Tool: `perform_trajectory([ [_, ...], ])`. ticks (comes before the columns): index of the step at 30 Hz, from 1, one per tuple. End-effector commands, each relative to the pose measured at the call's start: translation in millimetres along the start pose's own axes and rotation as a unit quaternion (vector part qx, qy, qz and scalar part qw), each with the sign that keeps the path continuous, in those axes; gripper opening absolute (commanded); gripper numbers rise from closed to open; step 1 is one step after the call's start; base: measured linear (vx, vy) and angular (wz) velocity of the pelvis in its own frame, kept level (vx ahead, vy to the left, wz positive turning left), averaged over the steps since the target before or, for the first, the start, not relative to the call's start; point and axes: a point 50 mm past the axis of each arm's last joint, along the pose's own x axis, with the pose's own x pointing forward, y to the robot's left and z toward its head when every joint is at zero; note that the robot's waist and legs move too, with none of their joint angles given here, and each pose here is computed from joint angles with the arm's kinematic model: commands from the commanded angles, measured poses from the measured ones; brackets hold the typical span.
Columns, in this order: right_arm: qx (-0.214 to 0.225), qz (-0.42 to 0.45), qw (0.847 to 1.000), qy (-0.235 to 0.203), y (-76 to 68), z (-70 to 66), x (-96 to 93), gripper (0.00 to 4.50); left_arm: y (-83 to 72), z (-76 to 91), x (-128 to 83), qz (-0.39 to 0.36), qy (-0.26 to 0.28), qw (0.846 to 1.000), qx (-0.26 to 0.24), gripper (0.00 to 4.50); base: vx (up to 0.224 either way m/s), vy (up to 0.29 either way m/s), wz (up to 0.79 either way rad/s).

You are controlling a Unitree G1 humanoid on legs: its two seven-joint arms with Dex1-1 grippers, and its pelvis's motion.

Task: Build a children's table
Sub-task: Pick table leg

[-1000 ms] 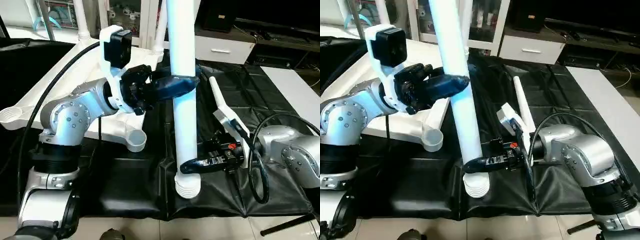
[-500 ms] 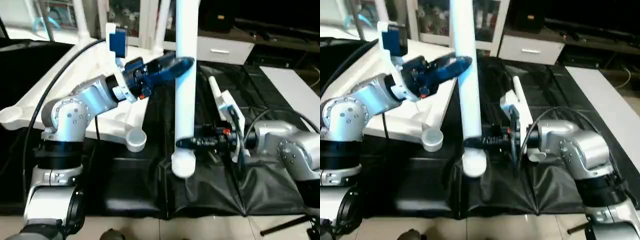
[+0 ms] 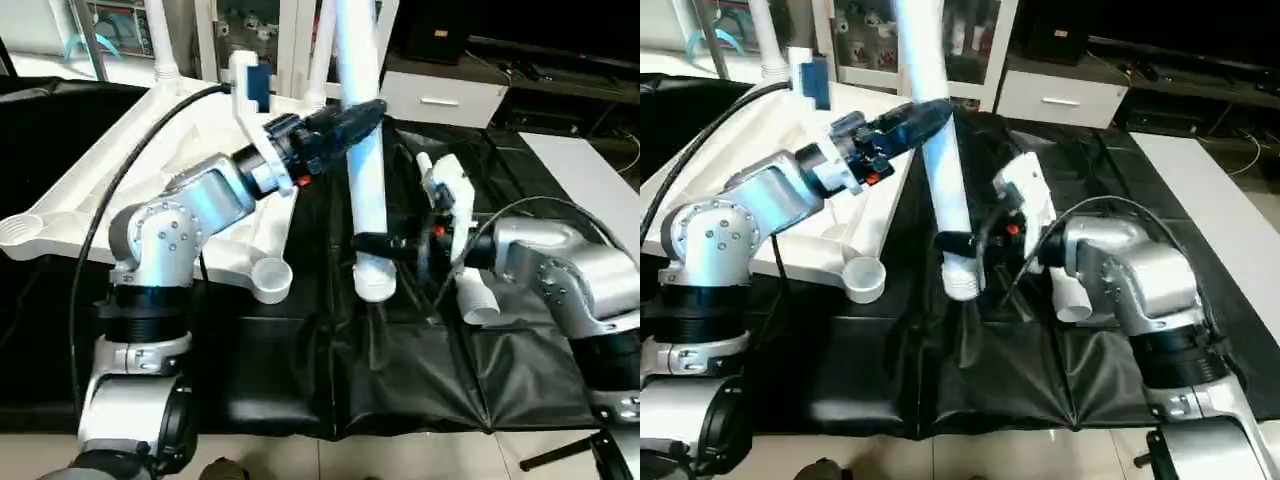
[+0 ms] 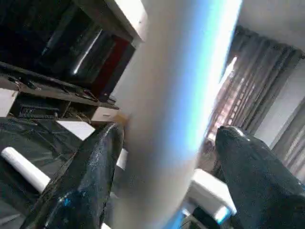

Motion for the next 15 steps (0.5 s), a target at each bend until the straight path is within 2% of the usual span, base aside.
perform_trajectory([
  [1,-0.025,-0.013,1.0,-0.005,-1.0,7.8,-2.0,1.86,-6.0,-1.6,4.8,-0.007,0.006,1.0,0.001,3.48,0.0,0.0,0.0],
  [6,-0.035,-0.033,0.999,0.005,-2.8,8.6,0.4,1.86,-3.5,-4.2,7.8,0.019,0.013,1.0,0.006,3.48,0.0,0.0,0.0],
  [7,-0.034,-0.046,0.998,0.001,-4.3,10.5,1.4,1.86,-1.1,-3.4,8.3,0.032,0.009,0.999,0.006,3.2,0.0,0.0,0.0],
  [10,-0.035,-0.054,0.998,-0.001,-5.3,11.7,2.0,1.86,2.2,-1.2,7.8,0.047,0.0,0.999,-0.001,3.08,0.0,0.0,0.0],
  [13,-0.036,-0.056,0.998,-0.002,-5.5,12.5,2.3,1.86,4.7,0.3,6.4,0.054,-0.006,0.998,-0.006,2.65,0.0,0.0,0.0],
  [15,-0.036,-0.056,0.998,-0.002,-5.5,12.9,2.6,1.86,5.6,0.8,5.7,0.055,-0.007,0.998,-0.005,2.58,0.0,0.0,0.0],
])
